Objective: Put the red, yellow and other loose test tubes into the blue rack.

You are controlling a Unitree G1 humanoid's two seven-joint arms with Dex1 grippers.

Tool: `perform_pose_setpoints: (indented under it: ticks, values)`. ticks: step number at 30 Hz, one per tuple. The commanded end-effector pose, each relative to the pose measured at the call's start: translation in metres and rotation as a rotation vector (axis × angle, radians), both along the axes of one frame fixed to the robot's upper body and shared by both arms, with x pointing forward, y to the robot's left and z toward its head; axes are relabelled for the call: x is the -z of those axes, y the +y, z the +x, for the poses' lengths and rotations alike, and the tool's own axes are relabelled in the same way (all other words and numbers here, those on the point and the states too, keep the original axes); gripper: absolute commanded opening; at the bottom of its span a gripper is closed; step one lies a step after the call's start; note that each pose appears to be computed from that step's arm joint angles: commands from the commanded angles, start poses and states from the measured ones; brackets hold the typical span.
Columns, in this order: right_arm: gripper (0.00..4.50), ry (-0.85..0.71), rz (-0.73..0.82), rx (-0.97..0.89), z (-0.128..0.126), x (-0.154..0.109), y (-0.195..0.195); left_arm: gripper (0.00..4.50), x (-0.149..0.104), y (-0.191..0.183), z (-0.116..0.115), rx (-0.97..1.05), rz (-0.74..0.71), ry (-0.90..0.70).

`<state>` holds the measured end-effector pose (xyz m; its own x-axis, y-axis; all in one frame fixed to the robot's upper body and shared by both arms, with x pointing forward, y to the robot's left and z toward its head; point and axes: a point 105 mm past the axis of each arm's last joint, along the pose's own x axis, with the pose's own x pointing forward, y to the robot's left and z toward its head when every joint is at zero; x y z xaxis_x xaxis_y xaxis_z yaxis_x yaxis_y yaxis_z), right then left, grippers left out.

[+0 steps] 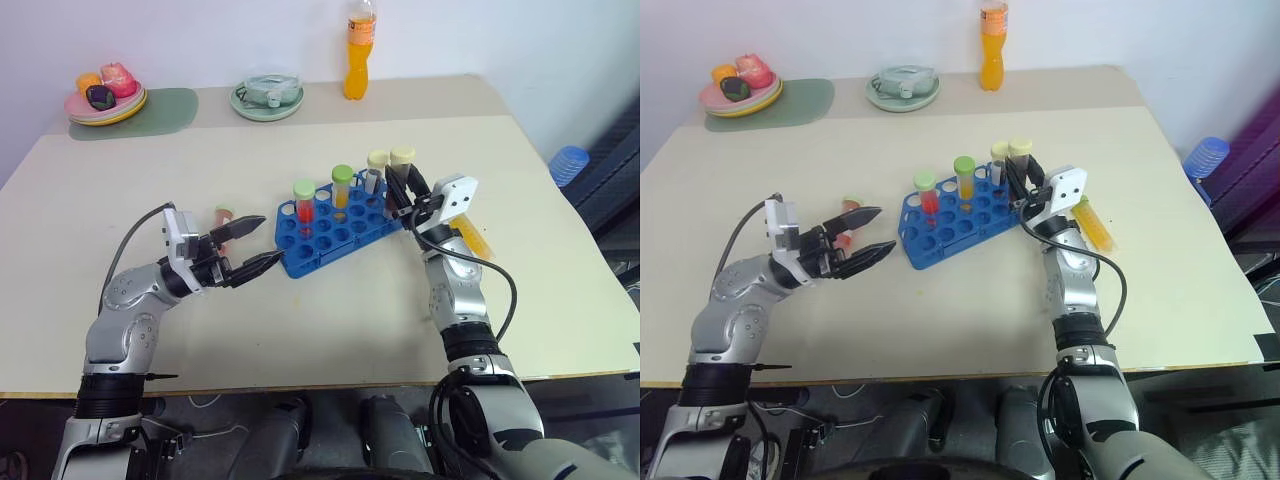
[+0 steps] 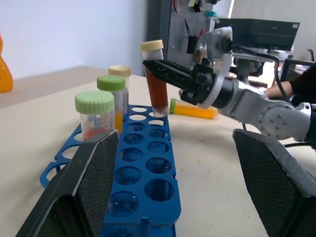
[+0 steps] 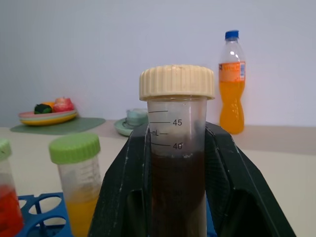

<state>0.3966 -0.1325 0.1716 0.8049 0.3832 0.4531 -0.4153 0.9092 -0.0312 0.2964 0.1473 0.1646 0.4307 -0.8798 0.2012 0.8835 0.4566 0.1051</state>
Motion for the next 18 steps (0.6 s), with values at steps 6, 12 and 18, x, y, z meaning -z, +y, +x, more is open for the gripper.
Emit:
perform_pose_setpoints:
  ticks: [6, 12, 18]
  values:
    - [0.83, -0.053, 0.015, 0.004, 0.002, -0.012, 0.003, 3.79, -0.007, 0.001, -0.001, -0.003, 0.019, -0.042]
    - [0.83, -0.038, 0.024, 0.005, 0.002, -0.002, 0.008, 3.79, -0.006, 0.0, -0.001, -0.002, 0.021, -0.041]
    - [0.83, -0.017, 0.022, 0.007, 0.004, 0.009, 0.016, 3.79, -0.007, 0.0, -0.002, 0.005, 0.03, -0.043]
